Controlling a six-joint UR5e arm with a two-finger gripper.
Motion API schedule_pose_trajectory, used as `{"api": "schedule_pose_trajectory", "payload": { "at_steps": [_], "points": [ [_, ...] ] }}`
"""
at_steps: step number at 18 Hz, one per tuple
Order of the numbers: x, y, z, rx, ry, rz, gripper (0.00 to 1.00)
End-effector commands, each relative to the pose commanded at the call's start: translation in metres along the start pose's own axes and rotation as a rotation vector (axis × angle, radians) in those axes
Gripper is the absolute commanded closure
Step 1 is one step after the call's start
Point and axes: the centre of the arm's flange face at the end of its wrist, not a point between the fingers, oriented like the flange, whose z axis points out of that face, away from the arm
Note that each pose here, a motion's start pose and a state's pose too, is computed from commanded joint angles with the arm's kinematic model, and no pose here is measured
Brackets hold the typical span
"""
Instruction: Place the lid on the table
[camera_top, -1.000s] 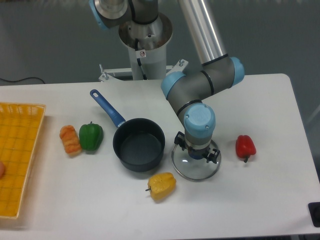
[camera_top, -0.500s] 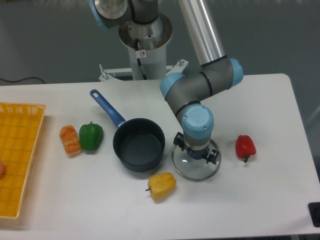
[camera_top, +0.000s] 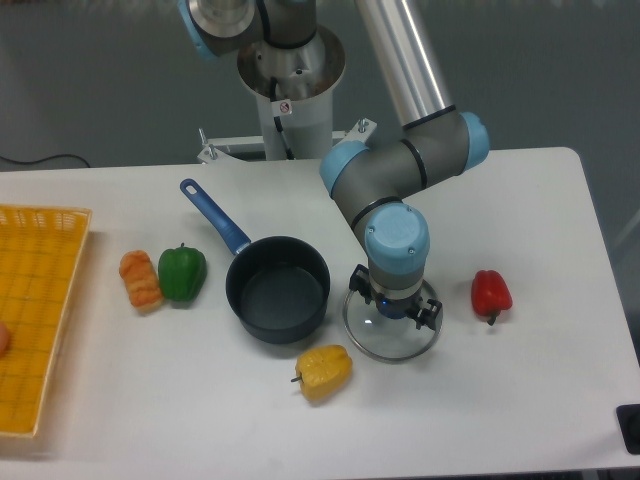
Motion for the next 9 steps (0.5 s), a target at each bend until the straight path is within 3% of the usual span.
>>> {"api": "schedule_pose_trajectory", "payload": {
  "at_steps": [9],
  "points": [
    [-0.003,0.013,-0.052,0.049,-0.063,-0.010,0.00]
  ]
}}
